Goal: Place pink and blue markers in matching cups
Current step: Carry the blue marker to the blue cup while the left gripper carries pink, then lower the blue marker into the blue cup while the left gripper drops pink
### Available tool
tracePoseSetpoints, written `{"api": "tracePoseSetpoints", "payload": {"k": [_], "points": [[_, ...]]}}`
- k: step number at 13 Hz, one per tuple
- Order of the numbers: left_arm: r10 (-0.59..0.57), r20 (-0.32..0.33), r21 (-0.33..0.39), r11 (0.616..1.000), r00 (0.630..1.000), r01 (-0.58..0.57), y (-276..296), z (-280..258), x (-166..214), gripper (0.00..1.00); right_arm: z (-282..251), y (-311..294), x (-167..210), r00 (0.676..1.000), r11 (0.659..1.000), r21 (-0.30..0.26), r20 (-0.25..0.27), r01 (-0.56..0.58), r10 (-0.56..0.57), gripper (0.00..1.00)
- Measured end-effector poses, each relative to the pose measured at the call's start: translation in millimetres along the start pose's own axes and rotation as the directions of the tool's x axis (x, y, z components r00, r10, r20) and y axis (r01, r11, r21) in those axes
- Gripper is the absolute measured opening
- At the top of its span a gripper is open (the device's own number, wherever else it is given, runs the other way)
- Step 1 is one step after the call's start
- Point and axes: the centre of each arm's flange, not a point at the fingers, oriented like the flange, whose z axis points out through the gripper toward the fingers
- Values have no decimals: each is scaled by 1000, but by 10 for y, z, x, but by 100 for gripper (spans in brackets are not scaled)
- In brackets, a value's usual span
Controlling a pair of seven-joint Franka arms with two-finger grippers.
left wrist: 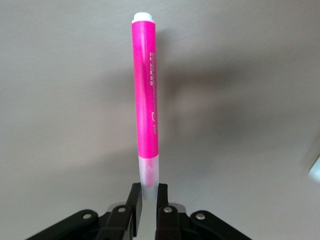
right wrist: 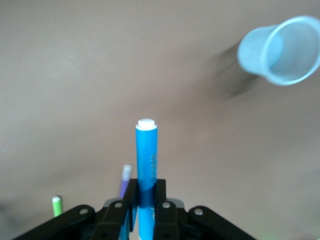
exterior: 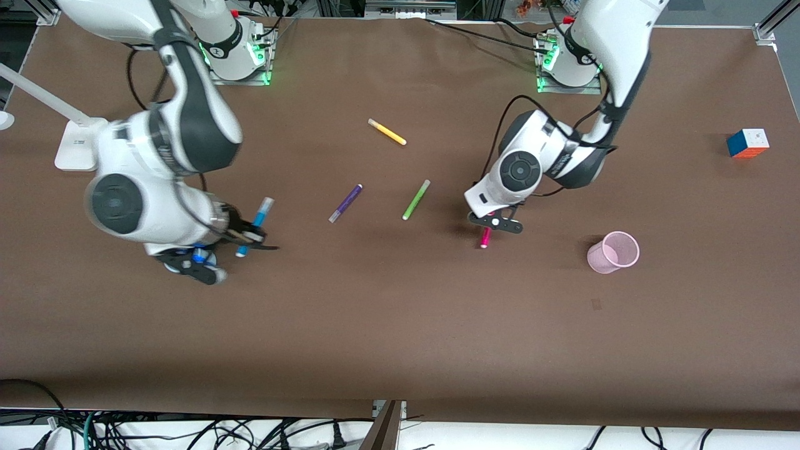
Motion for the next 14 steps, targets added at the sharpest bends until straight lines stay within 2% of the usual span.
{"api": "tracePoseSetpoints", "payload": {"k": [2,4,6,7,10,12,14], "points": [[49,83,91,994,995,-56,-340,-309,-27,16,-58,404,229,998,999,43,62,3,-6,17],[86,160,176,978,983,-115,-654,-536,-55,16,-114,824,485,991,986,159,134,-42,20,17],[109,244,275,945,964,-176,-923,-657,-108,16,-100,1249,740,976,953,284,213,-106,46,17],[122,289,325,921,950,-217,-1079,-708,-133,16,-25,1447,871,966,931,338,252,-138,52,17],[197,404,424,825,893,-374,-1683,-821,-131,16,440,1998,1258,935,871,451,352,-195,27,17],[242,492,452,751,837,-482,-2064,-823,-105,16,923,2314,1482,908,829,508,420,-234,-1,17],[262,562,442,707,784,-553,-2309,-713,-63,16,1302,2484,1594,877,795,539,480,-279,-18,17]]}}
